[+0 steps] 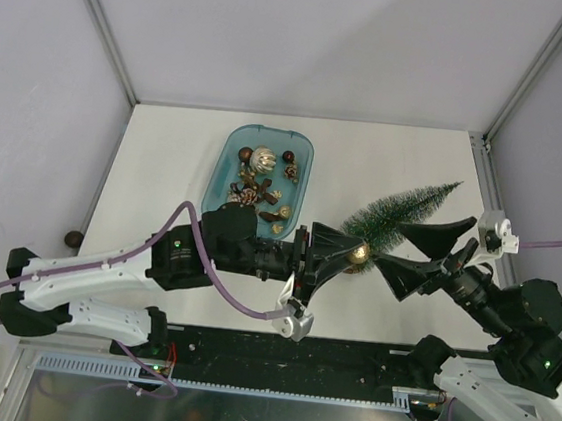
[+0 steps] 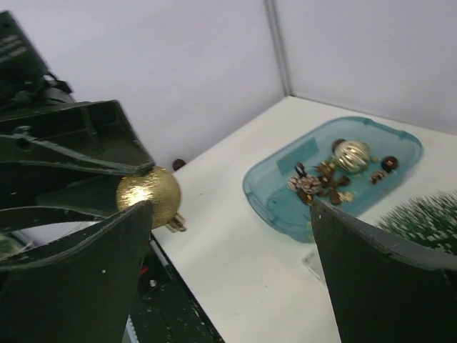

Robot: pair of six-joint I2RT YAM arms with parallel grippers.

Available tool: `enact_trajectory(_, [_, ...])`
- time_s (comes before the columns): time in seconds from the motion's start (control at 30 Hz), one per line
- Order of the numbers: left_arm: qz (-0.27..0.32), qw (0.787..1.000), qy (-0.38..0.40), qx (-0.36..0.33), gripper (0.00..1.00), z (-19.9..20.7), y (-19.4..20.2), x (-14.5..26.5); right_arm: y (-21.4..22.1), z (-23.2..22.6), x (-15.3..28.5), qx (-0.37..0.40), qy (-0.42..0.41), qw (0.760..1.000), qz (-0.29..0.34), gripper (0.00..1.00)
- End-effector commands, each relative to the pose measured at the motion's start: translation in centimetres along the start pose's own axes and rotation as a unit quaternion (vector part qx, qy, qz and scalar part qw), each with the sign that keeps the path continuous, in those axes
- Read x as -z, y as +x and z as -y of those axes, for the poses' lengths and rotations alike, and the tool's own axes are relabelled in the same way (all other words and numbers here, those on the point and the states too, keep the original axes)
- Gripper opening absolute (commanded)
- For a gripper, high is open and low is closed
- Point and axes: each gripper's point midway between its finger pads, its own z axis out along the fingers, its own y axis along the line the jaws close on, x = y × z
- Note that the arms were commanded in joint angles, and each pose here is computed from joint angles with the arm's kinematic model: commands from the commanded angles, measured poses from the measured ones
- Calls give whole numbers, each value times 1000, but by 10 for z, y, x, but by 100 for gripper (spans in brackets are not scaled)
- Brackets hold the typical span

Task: Decorate the small christmas tree

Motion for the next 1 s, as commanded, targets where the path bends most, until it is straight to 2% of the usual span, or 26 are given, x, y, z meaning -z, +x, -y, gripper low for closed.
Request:
enact_trajectory(0.0, [24, 999, -34, -15, 11, -24, -15, -1, -3, -50, -1, 2, -140, 990, -7, 99])
enact_trajectory(0.27, [22, 999, -34, -9, 11, -22, -15, 1, 4, -65, -1, 0, -188, 982, -27, 99])
enact_trajectory(0.57, [32, 999, -31, -2, 11, -19, -22, 0, 10, -56, -16, -11, -167, 985, -39, 97])
enact_trajectory(0.7, [39, 999, -28, 2, 12, -15, -29, 0, 11, -56, -23, -20, -165, 985, -42, 86])
enact_trajectory(0.97, [38, 999, -31, 3, 14, -14, -32, 4, 3, -53, -20, -22, -153, 988, -25, 54])
